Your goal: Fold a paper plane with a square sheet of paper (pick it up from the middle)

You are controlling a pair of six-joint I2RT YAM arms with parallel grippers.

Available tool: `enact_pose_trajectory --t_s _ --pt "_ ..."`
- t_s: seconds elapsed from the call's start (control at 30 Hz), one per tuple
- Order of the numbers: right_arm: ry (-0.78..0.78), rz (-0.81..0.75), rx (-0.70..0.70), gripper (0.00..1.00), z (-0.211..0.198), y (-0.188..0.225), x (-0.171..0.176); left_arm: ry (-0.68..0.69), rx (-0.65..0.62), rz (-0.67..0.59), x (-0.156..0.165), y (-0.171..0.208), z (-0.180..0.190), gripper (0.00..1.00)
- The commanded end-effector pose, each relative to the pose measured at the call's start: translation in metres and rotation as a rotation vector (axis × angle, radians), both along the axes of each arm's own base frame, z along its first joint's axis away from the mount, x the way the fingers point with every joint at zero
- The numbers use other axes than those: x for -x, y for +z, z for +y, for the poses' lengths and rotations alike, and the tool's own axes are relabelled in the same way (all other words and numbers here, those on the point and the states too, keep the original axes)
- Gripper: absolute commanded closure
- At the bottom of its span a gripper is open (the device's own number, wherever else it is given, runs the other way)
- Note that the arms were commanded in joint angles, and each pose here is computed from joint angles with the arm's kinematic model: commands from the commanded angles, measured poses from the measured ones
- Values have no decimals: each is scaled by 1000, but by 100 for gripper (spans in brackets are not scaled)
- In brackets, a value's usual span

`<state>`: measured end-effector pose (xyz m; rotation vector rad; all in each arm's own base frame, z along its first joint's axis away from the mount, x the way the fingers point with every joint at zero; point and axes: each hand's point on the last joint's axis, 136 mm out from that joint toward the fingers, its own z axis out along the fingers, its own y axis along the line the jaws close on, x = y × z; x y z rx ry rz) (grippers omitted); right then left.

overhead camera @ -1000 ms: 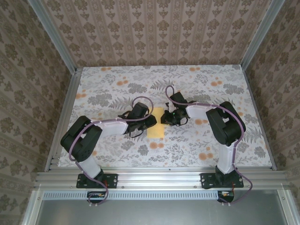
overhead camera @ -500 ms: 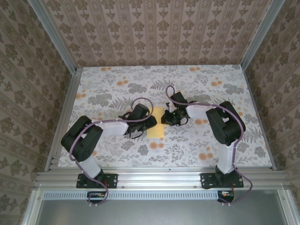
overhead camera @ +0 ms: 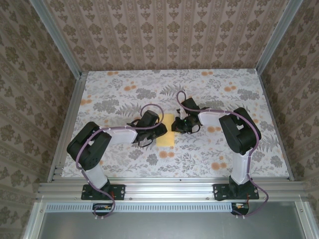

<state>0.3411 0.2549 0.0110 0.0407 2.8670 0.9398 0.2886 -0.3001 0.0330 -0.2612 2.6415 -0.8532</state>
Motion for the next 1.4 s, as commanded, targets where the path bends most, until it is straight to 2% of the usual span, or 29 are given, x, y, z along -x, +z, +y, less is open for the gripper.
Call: enact_pose_trajectory --t_s 0.0,0.17,0.37,0.57,0.67,0.83,0.97,1.07,1.17,1.37 --pt "-42 112 127 87 -26 -43 22 -22 19 -33 -7 12 -11 65" --pt "-40 112 125 87 -25 -42 22 -29 15 -37 -7 13 -11 66" --pt "-41 110 121 87 -25 -41 22 -35 59 -57 -10 19 -19 72" --pt "-47 99 81 86 -21 -30 18 -29 48 -63 -12 17 -18 84" --pt "-53 62 39 83 -19 -9 11 -26 27 -71 -13 16 -14 90" --pt "-122 -86 1 64 -41 52 -4 -42 -33 -116 -14 34 -4 95" --pt "-181 -222 62 44 -76 95 -6 -66 -129 -168 -10 59 13 95" --pt "-228 -336 135 24 -102 121 -1 -81 -266 -183 -5 76 35 95" --pt "-274 -455 190 0 -127 150 5 -88 -435 -198 -1 95 60 95" --pt "-387 -582 304 0 -171 174 17 -28 -794 -260 2 145 114 95"
